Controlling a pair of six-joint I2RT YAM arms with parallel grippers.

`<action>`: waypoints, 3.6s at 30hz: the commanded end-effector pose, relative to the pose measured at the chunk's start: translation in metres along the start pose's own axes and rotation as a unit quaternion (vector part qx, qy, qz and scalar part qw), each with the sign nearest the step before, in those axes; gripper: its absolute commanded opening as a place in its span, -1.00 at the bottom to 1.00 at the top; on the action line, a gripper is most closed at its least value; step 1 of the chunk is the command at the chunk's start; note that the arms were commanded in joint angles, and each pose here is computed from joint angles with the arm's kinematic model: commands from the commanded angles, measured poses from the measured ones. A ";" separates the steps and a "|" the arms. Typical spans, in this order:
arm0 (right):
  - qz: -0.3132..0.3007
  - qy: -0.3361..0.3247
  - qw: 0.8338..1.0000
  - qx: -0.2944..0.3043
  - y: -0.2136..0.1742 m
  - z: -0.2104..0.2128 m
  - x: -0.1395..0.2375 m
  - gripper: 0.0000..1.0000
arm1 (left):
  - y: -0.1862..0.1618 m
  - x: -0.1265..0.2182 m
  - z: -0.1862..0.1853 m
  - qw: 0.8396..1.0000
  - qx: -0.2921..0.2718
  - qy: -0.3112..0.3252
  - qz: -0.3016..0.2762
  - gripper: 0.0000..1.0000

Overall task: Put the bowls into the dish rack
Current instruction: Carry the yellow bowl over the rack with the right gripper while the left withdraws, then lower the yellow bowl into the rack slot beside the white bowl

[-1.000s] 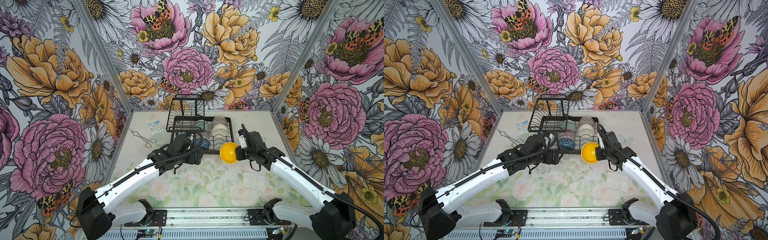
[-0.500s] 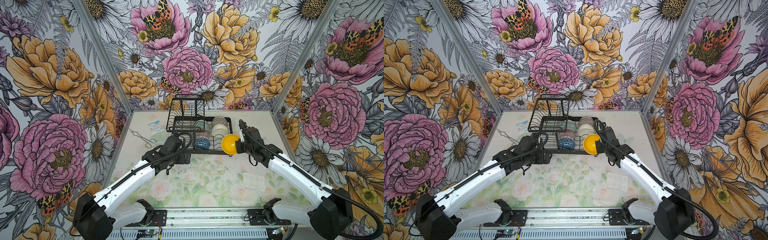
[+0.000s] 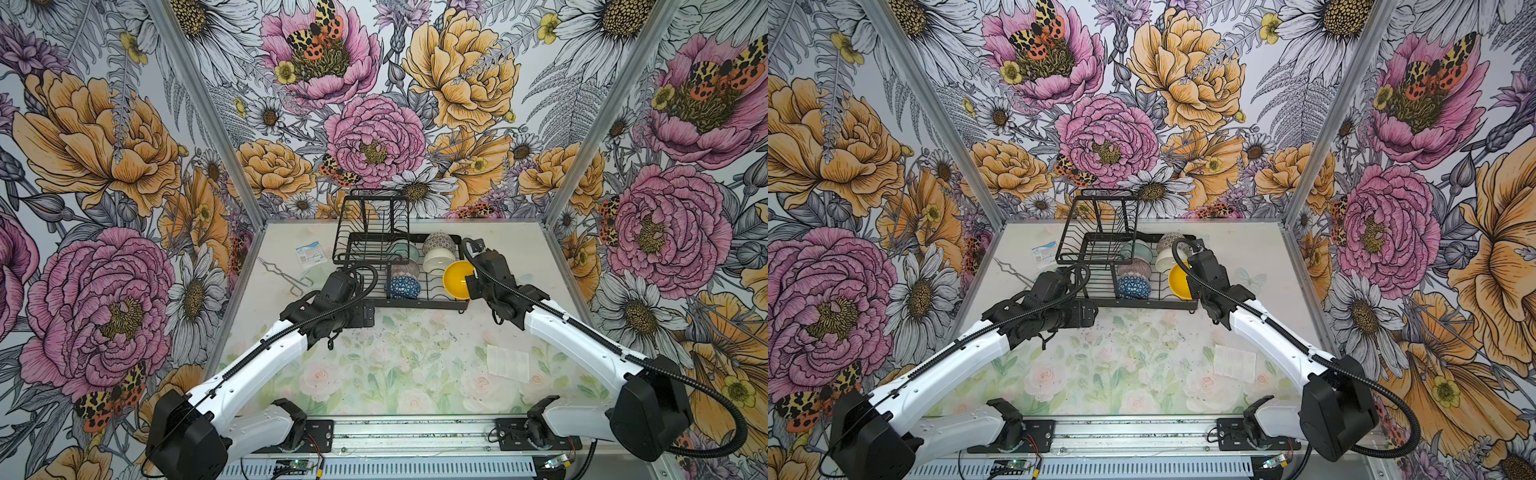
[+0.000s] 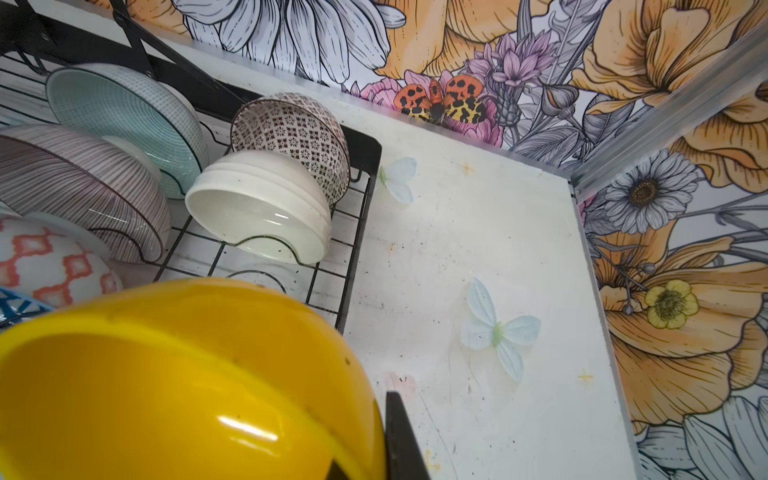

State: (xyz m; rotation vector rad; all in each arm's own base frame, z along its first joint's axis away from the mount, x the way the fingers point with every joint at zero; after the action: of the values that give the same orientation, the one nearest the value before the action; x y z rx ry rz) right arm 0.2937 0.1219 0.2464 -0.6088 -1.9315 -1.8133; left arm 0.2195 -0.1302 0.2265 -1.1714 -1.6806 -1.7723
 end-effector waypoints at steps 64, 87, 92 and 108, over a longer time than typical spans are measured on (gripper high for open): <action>-0.235 -0.170 0.920 0.262 -0.051 0.073 -0.094 -1.00 | -0.002 -0.005 0.001 1.000 -0.004 -0.008 0.009 0.97; -0.239 -0.151 0.919 0.274 -0.046 0.070 -0.096 -1.00 | 0.002 -0.004 -0.001 1.000 -0.005 -0.012 0.007 0.97; -0.250 -0.160 0.912 0.285 -0.035 0.070 -0.091 -1.00 | 0.003 -0.005 -0.002 1.000 -0.006 -0.013 0.008 0.97; -0.255 -0.175 0.903 0.297 -0.027 0.073 -0.094 -0.99 | 0.000 -0.004 -0.002 1.000 -0.006 -0.012 0.008 0.98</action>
State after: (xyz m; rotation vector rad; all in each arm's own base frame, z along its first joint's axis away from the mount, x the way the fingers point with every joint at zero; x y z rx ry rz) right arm 0.3487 0.1896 0.1534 -0.2523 -2.9125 -1.1952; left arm 0.2219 -0.1327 0.2191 -1.1989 -1.6506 -1.7551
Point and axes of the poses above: each gripper's point midway between its finger pads, its own x axis back along the fingers, its own z axis along the line the jaws close on, y = z × x, the point moved 9 cm from there along x, back along the fingers, and after that the axes turned 14 degrees about -x, right-handed, at the moved point
